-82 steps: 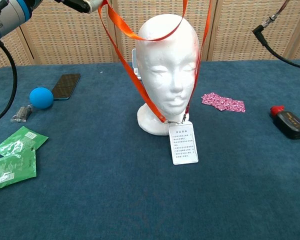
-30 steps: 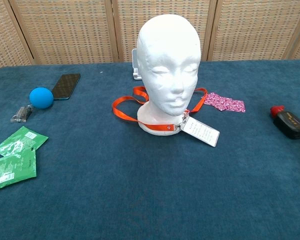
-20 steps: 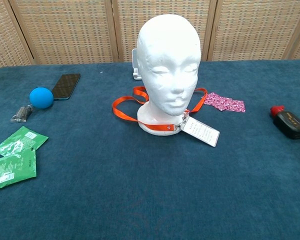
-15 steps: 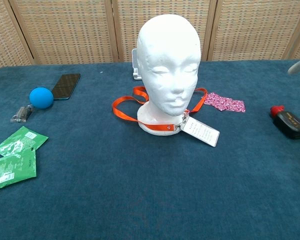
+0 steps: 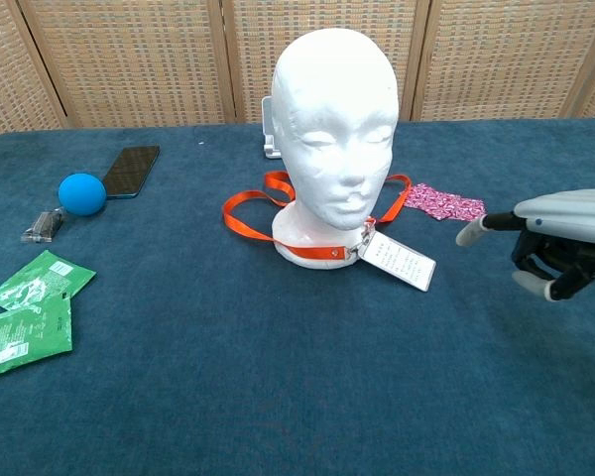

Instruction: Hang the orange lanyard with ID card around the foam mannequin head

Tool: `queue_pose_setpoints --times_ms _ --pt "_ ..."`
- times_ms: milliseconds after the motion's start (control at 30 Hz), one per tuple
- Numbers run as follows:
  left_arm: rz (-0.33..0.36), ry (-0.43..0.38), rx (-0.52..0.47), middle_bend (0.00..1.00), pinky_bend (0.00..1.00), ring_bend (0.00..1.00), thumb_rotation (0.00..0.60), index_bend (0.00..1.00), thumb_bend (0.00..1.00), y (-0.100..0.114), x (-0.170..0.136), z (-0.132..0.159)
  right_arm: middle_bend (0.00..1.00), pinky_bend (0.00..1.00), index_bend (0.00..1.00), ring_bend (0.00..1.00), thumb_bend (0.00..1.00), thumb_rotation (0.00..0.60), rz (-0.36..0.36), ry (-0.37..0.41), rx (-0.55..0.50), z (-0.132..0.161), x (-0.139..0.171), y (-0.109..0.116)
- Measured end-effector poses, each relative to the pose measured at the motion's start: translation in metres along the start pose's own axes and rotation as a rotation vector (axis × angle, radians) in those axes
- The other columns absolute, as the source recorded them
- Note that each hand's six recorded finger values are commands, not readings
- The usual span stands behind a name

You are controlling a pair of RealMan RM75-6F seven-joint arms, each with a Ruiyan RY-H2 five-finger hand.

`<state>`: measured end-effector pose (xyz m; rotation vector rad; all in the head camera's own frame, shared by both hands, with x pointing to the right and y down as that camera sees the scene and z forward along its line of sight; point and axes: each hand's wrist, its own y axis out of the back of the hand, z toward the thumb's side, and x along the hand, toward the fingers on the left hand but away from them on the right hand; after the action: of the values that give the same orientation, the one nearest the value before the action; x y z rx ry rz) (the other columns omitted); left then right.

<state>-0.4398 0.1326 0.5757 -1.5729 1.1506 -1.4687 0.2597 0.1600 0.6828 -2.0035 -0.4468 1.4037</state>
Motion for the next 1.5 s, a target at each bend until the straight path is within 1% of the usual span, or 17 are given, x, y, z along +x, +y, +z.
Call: queue_pose_setpoints --times_ms 200,400,500,633,1100,1300,1500 --pt "-0.008 0.000 0.000 0.00 0.00 0.00 0.600 0.00 0.00 -0.002 0.001 0.000 0.80 0.95 0.18 0.77 0.75 0.600 0.031 0.000 0.002 0.020 -0.024 -0.012" --pt "-0.008 0.001 -0.003 0.00 0.00 0.00 0.600 0.00 0.00 -0.002 0.001 0.000 0.80 0.95 0.18 0.77 0.75 0.600 0.047 -0.020 -0.003 0.028 -0.040 -0.020" --pt "-0.009 0.003 -0.006 0.00 0.00 0.00 0.600 0.00 0.00 -0.002 0.002 -0.001 0.80 0.95 0.19 0.77 0.75 0.600 0.062 -0.027 0.003 0.028 -0.044 -0.023" --pt "-0.013 0.005 -0.007 0.00 0.00 0.00 0.600 0.00 0.00 -0.003 0.002 -0.002 0.80 0.95 0.22 0.77 0.76 0.600 0.097 -0.018 0.019 0.031 -0.042 -0.029" --pt "-0.018 0.001 -0.007 0.00 0.00 0.00 0.600 0.00 0.00 -0.005 0.001 0.000 0.80 0.95 0.23 0.77 0.76 0.600 0.235 0.033 0.093 0.037 -0.014 -0.041" --pt "-0.019 0.000 -0.005 0.00 0.00 0.00 0.600 0.00 0.00 -0.005 0.001 0.001 0.80 0.95 0.24 0.77 0.76 0.600 0.299 0.084 0.141 0.047 0.009 -0.045" --pt "-0.019 -0.002 -0.006 0.00 0.00 0.00 0.600 0.00 0.00 -0.005 0.000 0.002 0.80 0.95 0.24 0.77 0.76 0.600 0.367 0.168 0.198 0.064 0.036 -0.052"
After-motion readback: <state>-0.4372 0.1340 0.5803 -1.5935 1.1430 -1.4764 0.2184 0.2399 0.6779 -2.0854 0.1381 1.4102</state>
